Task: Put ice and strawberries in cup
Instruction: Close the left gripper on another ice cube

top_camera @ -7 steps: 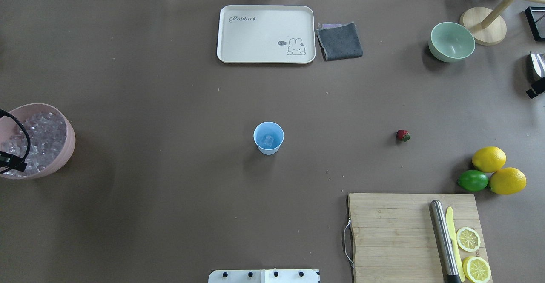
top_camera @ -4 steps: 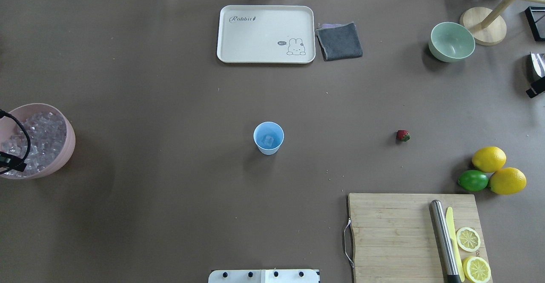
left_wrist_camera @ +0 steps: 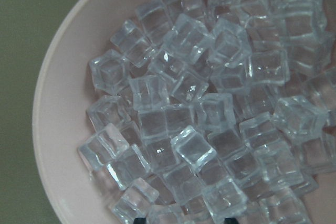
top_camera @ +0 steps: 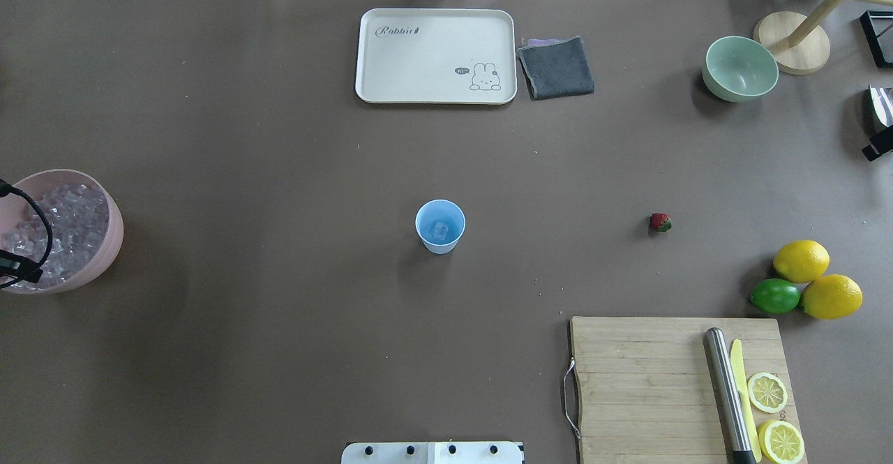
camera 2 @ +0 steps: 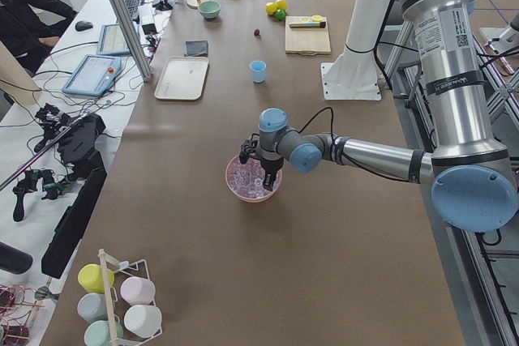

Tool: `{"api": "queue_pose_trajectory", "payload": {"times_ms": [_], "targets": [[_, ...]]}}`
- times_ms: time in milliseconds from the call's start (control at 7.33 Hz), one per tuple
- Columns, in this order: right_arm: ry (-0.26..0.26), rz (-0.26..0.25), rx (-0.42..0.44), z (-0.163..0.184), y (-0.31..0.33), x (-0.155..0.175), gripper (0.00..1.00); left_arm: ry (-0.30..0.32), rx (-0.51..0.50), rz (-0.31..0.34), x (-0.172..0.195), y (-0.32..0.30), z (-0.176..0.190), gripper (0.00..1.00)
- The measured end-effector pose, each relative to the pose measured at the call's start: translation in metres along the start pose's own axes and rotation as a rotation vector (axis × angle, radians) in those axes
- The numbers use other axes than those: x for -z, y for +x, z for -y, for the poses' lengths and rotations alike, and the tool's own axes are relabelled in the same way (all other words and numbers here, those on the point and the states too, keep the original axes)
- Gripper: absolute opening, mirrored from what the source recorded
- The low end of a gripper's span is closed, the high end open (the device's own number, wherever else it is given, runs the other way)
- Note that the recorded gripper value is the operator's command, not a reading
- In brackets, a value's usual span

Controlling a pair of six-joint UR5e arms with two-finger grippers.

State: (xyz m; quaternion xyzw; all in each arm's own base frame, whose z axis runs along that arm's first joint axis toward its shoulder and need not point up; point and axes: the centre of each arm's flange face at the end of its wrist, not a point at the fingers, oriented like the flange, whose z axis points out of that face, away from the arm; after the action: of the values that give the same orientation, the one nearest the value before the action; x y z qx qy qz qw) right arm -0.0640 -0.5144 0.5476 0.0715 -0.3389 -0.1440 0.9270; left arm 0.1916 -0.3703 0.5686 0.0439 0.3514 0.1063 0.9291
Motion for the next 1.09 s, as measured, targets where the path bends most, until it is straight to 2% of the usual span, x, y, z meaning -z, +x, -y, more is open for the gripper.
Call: {"api": "queue_pose_trajectory", "payload": {"times_ms": [273, 545, 1091], "targets": [[-0.001, 0.000, -0.001, -0.0002, 0.0003, -0.0003, 1.00, -0.002, -0.004, -0.001, -0.0007, 0.0020, -0.0003, 0.19], [-0.002, 0.000, -0.001, -0.0005, 0.0007, -0.0008, 1.00, -0.003, -0.006, -0.005, 0.0003, 0.0038, -0.0001, 0.03], [-0.005, 0.002, -0.004, -0.0022, 0.0015, -0.0020, 1.00, -0.028, -0.024, -0.009, 0.0070, 0.0066, 0.0047, 0.00]]}}
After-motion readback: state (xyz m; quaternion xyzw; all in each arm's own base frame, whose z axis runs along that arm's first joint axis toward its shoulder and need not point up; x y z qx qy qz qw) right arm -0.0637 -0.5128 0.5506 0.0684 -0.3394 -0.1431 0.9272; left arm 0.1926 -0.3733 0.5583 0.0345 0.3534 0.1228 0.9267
